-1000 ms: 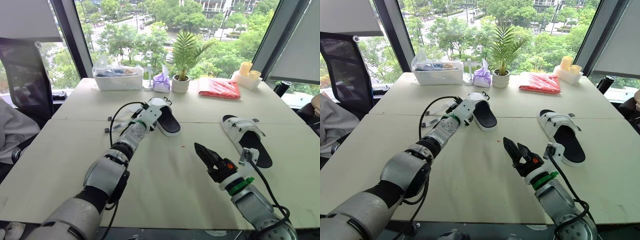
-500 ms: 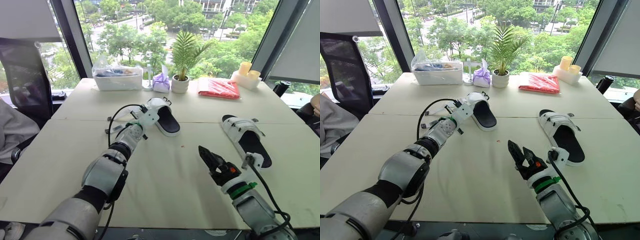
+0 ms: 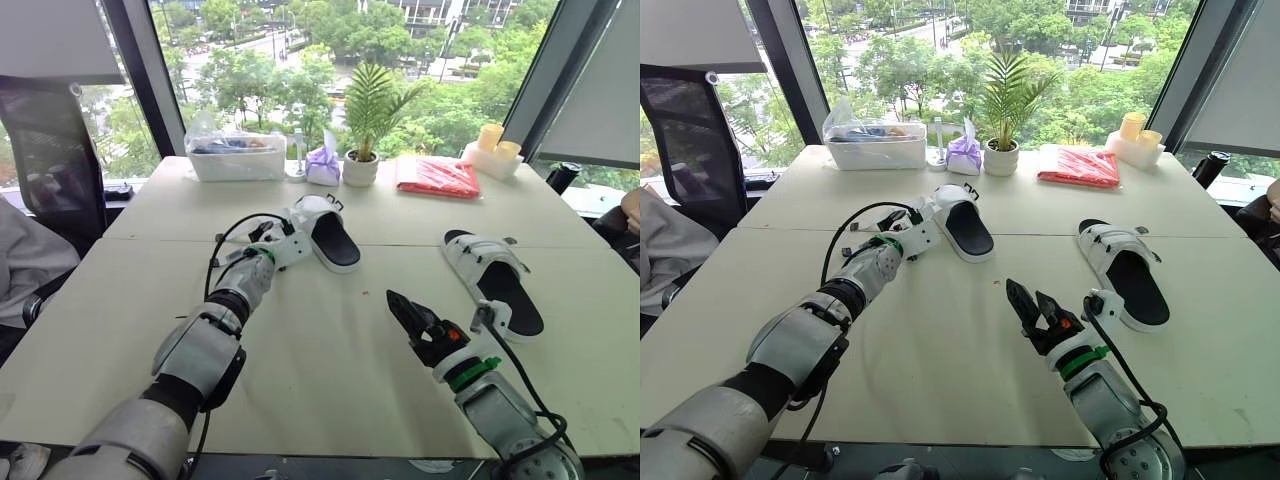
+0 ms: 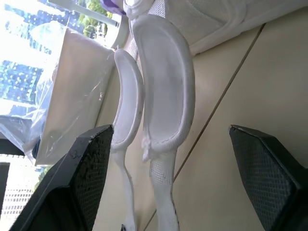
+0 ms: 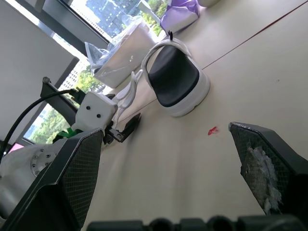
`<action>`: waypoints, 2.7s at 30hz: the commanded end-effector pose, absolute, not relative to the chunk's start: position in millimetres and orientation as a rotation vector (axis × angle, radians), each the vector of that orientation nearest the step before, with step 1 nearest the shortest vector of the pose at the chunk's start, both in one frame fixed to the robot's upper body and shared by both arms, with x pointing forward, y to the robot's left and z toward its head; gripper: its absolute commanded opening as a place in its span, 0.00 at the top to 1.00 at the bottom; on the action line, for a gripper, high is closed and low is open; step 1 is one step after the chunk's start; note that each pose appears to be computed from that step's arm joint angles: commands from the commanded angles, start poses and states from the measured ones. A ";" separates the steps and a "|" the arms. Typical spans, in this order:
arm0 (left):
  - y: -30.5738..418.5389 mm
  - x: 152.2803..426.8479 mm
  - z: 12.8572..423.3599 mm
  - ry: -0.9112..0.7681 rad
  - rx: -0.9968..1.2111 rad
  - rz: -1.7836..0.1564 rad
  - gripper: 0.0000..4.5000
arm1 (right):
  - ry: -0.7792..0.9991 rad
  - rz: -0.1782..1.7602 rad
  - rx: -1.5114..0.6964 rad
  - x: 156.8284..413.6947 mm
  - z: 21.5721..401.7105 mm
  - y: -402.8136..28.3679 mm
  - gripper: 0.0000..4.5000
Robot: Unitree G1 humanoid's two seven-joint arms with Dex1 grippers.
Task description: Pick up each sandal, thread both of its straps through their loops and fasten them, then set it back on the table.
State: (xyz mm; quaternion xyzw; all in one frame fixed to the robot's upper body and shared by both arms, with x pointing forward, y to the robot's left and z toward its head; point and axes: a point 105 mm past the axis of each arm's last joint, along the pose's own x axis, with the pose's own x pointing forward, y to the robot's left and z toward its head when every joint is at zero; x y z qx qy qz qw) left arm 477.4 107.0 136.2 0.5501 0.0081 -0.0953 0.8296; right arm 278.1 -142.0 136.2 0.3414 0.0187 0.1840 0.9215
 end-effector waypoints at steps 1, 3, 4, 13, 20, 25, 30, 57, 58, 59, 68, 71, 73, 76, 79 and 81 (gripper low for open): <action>98.0 476.5 138.7 -0.025 1.198 -0.224 0.16 | 0.008 0.379 0.699 277.8 142.0 -143.0 0.00; 95.7 475.8 136.3 -0.022 1.207 -0.232 0.16 | 0.006 0.366 0.699 277.2 141.3 -144.7 0.00; 95.5 475.6 135.2 -0.020 1.217 -0.233 0.16 | 0.003 0.360 0.702 276.6 141.4 -145.3 0.00; 105.9 478.1 137.4 0.014 1.257 -0.195 0.57 | 0.006 0.337 0.701 264.2 141.7 -143.2 0.00; 111.5 479.4 142.2 0.001 1.292 -0.169 1.00 | 0.008 0.310 0.694 255.4 142.7 -147.3 0.00; 97.3 479.0 154.6 -0.114 1.331 -0.182 1.00 | 0.022 0.319 0.701 261.3 138.5 -142.9 0.00; 83.4 474.9 158.4 -0.213 1.328 -0.224 1.00 | 0.023 0.326 0.704 266.4 137.5 -141.4 0.00; 191.2 420.2 166.6 -0.524 1.576 -0.307 1.00 | 0.060 0.406 0.684 282.1 130.1 -137.7 0.00; 194.3 421.9 168.2 -0.508 1.571 -0.299 0.88 | 0.062 0.409 0.684 282.6 129.6 -137.2 0.00; 195.0 424.4 171.3 -0.500 1.562 -0.288 0.81 | 0.065 0.411 0.684 283.5 129.2 -136.6 0.00; 129.9 438.2 216.0 -0.576 1.263 -0.224 0.11 | 0.061 0.404 0.680 285.0 129.1 -137.2 0.00; 100.9 439.8 214.2 -0.513 1.069 -0.260 0.11 | 0.064 0.402 0.683 284.9 126.9 -135.0 0.00; 85.7 444.0 203.1 -0.434 1.005 -0.300 0.11 | 0.068 0.408 0.681 284.9 125.9 -131.5 0.00; 80.7 455.0 191.5 -0.328 0.996 -0.277 0.11 | 0.058 0.403 0.686 284.6 127.3 -132.9 0.00; 64.9 460.4 196.5 -0.323 0.987 -0.282 0.11 | 0.059 0.402 0.694 284.8 126.6 -132.8 0.00; 50.8 464.1 197.8 -0.308 0.990 -0.291 0.11 | 0.059 0.473 0.683 278.5 132.4 -125.5 0.00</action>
